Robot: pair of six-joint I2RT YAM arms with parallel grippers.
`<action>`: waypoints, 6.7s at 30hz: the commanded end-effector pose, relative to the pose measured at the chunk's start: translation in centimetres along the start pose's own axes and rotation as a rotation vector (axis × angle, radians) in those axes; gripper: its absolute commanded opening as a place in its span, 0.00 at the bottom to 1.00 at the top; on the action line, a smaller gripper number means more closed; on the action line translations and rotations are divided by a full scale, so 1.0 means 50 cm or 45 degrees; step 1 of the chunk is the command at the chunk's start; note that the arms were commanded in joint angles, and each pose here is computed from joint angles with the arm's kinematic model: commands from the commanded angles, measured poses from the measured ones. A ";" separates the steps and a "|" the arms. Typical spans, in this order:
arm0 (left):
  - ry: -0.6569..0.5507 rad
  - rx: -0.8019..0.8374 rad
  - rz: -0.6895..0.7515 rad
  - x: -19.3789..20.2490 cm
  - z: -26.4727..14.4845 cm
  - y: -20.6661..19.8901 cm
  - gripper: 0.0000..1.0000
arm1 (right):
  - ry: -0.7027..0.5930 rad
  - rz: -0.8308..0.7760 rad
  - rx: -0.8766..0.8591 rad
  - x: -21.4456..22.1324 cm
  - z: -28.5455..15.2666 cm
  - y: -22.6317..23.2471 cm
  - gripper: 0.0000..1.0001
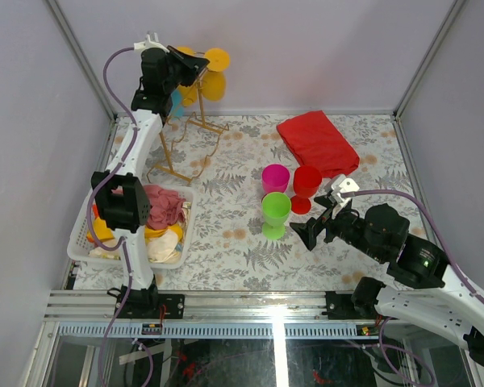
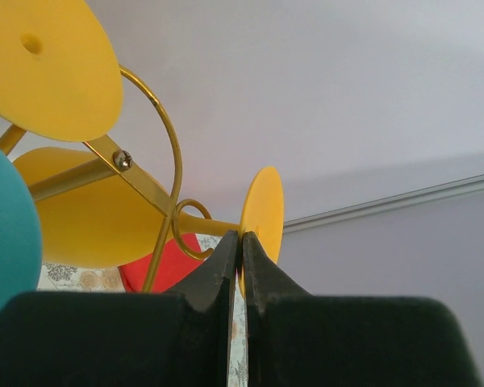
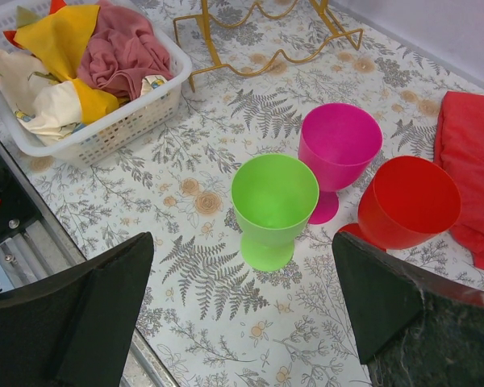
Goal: Take the wine glass off the wine glass rack
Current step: Pick up the wine glass from the wine rack, then place the wine glass at the center of the board.
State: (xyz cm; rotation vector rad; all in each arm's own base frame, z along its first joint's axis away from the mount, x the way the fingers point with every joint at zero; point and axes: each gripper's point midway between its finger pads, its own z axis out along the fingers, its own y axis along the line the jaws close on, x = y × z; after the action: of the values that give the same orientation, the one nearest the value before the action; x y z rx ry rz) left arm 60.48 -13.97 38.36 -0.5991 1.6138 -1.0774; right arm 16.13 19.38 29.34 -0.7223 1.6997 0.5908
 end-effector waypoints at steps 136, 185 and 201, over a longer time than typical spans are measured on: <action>0.628 0.854 0.278 0.507 -0.821 -0.115 0.00 | -0.029 0.877 -0.700 -0.088 0.103 0.244 0.52; 0.662 0.906 0.107 0.614 -0.827 -0.144 0.23 | -0.115 0.565 -0.730 -0.102 0.046 0.231 0.00; 0.675 1.014 0.103 0.624 -0.833 -0.167 0.00 | -0.102 0.523 -0.742 -0.106 0.033 0.232 0.11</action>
State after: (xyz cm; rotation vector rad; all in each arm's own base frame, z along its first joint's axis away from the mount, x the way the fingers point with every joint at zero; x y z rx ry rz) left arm 10.73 -29.09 30.45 0.2758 1.5295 -1.7499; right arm 10.40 29.67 30.67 -0.6864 1.7501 1.4003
